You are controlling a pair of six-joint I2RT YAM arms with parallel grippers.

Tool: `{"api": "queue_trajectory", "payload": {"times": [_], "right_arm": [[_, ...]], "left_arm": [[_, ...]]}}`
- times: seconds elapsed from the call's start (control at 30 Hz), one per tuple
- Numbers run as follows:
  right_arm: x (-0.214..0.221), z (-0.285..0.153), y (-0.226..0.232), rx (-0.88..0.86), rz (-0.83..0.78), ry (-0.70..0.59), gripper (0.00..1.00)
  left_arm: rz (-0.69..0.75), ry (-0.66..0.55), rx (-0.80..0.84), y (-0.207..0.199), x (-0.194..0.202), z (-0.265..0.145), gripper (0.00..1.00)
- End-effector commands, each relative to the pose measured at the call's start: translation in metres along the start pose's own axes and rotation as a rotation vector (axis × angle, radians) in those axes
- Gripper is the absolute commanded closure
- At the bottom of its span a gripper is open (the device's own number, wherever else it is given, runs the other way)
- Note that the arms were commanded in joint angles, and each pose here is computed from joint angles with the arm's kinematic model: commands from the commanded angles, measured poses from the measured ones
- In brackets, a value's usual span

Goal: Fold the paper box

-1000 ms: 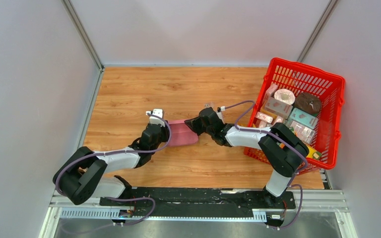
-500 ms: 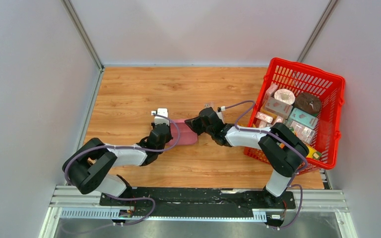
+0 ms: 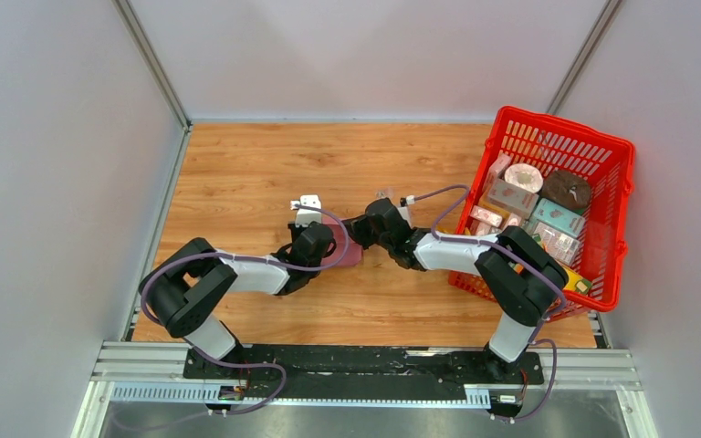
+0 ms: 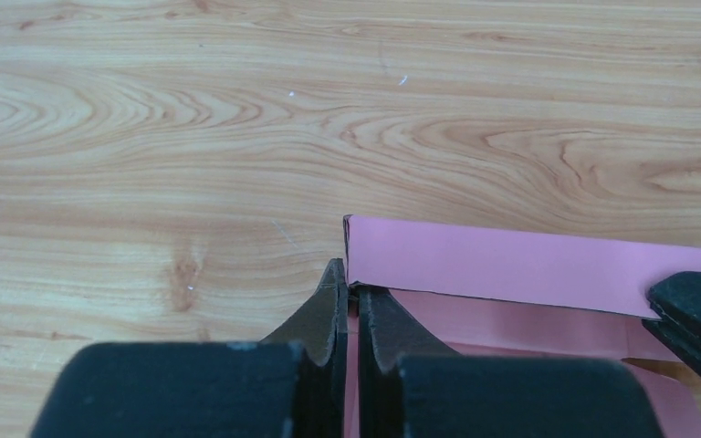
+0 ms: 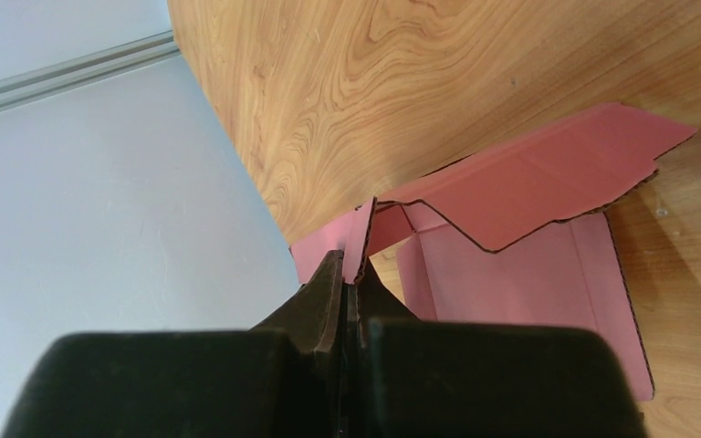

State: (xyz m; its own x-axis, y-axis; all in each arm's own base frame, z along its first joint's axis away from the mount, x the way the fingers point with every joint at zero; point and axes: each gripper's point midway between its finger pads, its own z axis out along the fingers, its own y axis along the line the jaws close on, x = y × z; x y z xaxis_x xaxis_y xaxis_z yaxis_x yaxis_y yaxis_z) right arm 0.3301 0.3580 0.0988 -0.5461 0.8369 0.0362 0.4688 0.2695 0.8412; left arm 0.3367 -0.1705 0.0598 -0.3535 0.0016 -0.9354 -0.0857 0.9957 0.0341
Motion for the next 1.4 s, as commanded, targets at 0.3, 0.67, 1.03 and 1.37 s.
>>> {"api": "queue_trajectory", "payload": {"times": [0.3, 0.67, 1.03, 1.37], "right_arm": [[0.015, -0.011, -0.022, 0.054, -0.059, 0.036, 1.0], [0.01, -0.016, -0.018, 0.037, -0.177, 0.015, 0.86], [0.002, -0.11, 0.033, -0.092, -1.165, 0.117, 0.2], [0.011, -0.069, 0.037, 0.123, -1.196, 0.301, 0.49]], "left_arm": [[0.05, 0.03, -0.081, 0.006, 0.007, 0.008, 0.96], [0.005, 0.022, -0.027, 0.013, 0.016, -0.006, 1.0], [0.016, 0.033, 0.035, 0.026, 0.025, -0.025, 1.0], [0.005, 0.035, -0.022, 0.037, 0.023, -0.028, 1.0]]}}
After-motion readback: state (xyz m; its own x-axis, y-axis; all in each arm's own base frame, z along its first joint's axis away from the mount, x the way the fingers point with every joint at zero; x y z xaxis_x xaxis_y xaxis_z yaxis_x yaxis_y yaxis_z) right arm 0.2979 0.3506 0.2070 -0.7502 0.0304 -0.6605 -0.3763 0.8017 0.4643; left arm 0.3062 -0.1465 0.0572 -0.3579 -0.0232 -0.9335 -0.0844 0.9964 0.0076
